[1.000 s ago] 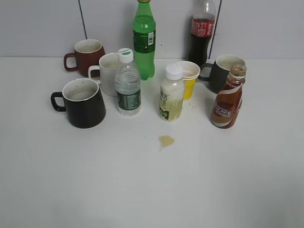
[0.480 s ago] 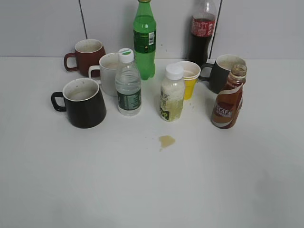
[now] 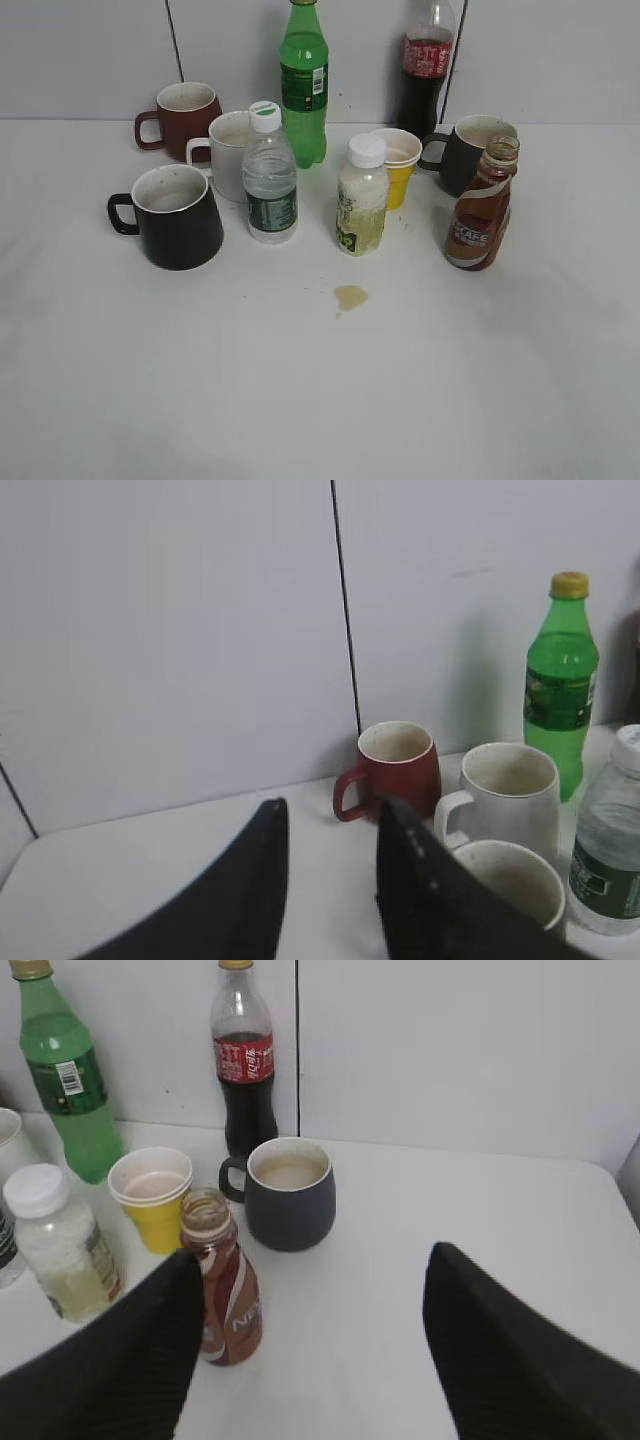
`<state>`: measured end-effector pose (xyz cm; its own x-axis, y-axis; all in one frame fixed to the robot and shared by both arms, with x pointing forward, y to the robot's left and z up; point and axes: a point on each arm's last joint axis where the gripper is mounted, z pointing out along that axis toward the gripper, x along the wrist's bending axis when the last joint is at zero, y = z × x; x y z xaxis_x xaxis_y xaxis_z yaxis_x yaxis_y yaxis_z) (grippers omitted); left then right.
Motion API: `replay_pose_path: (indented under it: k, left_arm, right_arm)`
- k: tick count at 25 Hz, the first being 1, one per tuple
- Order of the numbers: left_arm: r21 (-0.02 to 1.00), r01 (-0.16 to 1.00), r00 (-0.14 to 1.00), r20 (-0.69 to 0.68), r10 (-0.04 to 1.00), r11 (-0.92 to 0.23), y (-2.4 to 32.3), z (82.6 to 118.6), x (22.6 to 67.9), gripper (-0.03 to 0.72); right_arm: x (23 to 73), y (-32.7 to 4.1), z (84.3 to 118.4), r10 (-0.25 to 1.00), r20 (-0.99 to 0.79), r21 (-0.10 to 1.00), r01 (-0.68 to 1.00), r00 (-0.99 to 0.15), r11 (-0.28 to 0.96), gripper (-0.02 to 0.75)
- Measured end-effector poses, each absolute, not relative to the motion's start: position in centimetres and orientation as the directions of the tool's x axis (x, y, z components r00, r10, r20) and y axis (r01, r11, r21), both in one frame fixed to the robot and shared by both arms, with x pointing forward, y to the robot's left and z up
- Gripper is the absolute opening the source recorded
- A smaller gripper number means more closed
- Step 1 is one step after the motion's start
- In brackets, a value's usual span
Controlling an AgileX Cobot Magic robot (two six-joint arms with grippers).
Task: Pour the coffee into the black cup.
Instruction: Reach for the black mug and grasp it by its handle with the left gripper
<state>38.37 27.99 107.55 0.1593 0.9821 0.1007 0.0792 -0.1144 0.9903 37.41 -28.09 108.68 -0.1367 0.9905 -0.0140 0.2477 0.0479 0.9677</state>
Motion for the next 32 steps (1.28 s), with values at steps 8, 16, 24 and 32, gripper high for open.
replay_pose_path:
  k: [8, 16, 24, 32]
  left_arm:
    - [0.973, 0.201, 0.216, 0.07, 0.974, -0.114, 26.3, 100.5, 47.1, 0.241]
    - [0.966, 0.245, 0.226, 0.021, 0.974, -0.078, 25.7, 93.2, 49.7, 0.241]
    - [0.967, 0.249, 0.239, -0.005, 0.971, -0.056, 25.6, 88.7, 49.5, 0.241]
    - [0.954, 0.293, 0.249, -0.005, 0.968, -0.071, 25.4, 86.7, 50.4, 0.262]
  right_arm:
    - [44.7, -27.4, 105.8, 0.993, -0.009, 0.979, 0.203, -0.114, 0.032, 0.512]
    - [48.6, -26.9, 102.7, 0.993, 0.055, 0.985, 0.169, -0.102, -0.037, 0.512]
    - [47.8, -26.1, 97.5, 0.979, 0.003, 0.997, 0.074, -0.204, 0.012, 0.513]
    - [47.2, -25.4, 91.6, 0.954, -0.052, 0.983, 0.152, -0.296, 0.101, 0.513]
